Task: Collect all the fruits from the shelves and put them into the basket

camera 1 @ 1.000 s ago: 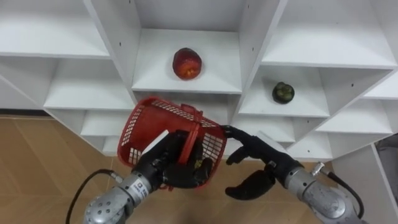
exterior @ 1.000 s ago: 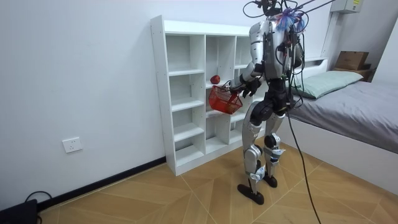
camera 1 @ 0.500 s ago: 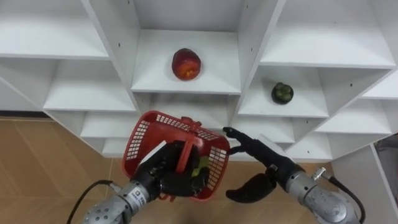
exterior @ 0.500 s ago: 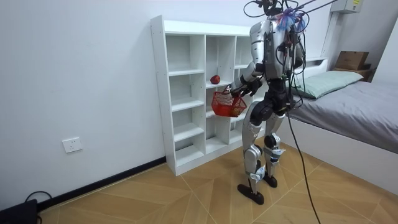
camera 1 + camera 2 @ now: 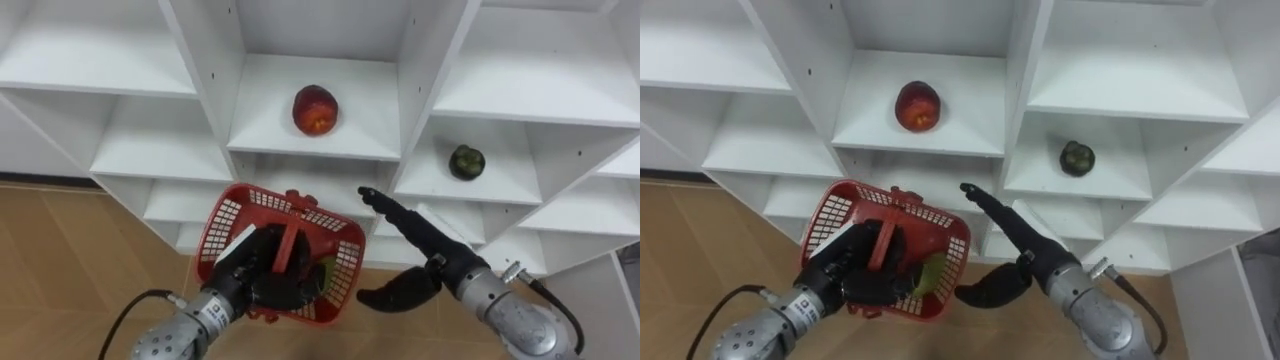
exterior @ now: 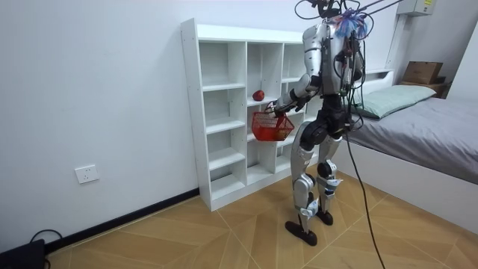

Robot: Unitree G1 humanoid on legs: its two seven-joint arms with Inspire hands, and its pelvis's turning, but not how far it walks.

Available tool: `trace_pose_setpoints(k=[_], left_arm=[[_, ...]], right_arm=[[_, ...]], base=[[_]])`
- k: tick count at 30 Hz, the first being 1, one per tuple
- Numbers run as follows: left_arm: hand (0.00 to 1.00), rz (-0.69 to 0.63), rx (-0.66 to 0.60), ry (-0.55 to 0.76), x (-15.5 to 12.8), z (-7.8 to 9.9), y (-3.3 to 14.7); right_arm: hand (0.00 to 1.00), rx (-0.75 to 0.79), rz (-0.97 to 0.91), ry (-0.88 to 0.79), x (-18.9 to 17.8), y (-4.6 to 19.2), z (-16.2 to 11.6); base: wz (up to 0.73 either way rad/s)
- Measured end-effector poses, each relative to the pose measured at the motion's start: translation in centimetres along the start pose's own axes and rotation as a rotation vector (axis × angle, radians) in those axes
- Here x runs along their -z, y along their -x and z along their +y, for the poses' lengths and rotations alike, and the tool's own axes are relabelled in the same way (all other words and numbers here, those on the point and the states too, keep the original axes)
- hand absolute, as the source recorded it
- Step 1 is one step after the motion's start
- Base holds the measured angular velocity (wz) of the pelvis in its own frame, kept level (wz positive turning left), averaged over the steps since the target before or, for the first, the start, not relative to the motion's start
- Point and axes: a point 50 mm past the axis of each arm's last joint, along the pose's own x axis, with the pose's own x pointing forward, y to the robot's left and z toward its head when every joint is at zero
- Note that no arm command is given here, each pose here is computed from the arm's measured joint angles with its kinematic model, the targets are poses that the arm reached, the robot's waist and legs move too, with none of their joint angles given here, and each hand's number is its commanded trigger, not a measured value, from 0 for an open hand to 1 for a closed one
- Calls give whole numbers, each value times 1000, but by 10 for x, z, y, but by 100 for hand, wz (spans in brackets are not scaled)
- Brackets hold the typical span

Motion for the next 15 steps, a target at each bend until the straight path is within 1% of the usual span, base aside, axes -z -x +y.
trace_pose_setpoints(k=[3,7,12,15], left_arm=[[100,42,-36,10,10,3,2],[100,105,-103,-17,23,10,7],[100,112,-145,-32,24,12,7],[100,146,-173,-26,32,15,11]], right_arm=[[0,6,-25,-10,-5,-2,1],[0,17,-91,-15,-20,-3,-2],[0,39,-170,-63,-37,-6,-7],[0,47,-208,-101,-44,-7,-10]], base=[[16],[9],[8],[1]])
